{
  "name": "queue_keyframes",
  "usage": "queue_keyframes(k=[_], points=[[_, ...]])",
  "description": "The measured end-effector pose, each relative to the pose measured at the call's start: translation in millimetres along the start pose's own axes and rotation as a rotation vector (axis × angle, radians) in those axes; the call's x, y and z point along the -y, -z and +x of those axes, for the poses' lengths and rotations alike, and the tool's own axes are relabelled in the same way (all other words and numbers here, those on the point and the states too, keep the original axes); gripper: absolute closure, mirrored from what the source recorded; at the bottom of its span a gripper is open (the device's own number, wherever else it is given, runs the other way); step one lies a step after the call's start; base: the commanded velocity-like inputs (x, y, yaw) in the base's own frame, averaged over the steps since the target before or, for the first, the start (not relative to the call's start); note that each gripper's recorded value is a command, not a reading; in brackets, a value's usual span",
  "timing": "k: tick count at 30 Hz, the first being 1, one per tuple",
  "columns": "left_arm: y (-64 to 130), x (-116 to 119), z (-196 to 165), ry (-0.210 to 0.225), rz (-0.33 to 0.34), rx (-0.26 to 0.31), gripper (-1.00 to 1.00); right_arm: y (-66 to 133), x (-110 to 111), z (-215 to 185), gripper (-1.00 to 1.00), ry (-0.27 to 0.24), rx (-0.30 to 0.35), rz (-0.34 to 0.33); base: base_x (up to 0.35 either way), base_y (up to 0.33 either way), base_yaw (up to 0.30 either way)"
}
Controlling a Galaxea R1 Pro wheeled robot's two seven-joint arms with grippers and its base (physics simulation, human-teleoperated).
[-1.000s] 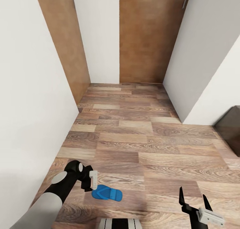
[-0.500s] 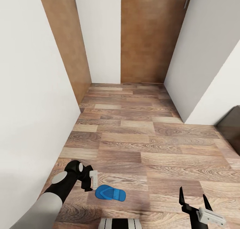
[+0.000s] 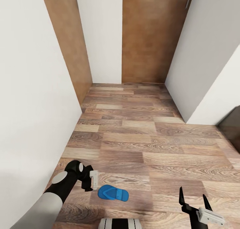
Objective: In the bedroom, move the book from the bed onto either nightstand, and place the two sandals side by side next to the bed.
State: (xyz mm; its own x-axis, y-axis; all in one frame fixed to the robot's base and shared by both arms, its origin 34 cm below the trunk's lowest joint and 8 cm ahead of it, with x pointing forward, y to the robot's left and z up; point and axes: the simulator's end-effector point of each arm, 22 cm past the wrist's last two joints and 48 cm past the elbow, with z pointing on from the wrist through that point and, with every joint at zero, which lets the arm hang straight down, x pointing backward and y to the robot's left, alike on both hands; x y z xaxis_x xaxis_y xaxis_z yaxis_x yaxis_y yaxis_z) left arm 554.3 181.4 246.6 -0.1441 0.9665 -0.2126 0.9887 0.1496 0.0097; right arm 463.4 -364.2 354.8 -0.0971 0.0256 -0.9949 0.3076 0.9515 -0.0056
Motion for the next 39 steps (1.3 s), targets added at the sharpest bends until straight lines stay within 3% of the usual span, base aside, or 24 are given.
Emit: queue_keyframes(k=[15,39], points=[[-0.3,0.5,-0.5,-0.001,0.001,0.0,-1.0,-0.5,0.4,-0.7,-1.0,0.001,0.002,0.0,0.0,0.093,0.0],[-0.1,0.1,-0.9,-0.001,0.0,0.002,-1.0,-0.8,1.3,-1.0,-1.0,0.003,0.002,-0.001,0.0,0.004,0.0]])
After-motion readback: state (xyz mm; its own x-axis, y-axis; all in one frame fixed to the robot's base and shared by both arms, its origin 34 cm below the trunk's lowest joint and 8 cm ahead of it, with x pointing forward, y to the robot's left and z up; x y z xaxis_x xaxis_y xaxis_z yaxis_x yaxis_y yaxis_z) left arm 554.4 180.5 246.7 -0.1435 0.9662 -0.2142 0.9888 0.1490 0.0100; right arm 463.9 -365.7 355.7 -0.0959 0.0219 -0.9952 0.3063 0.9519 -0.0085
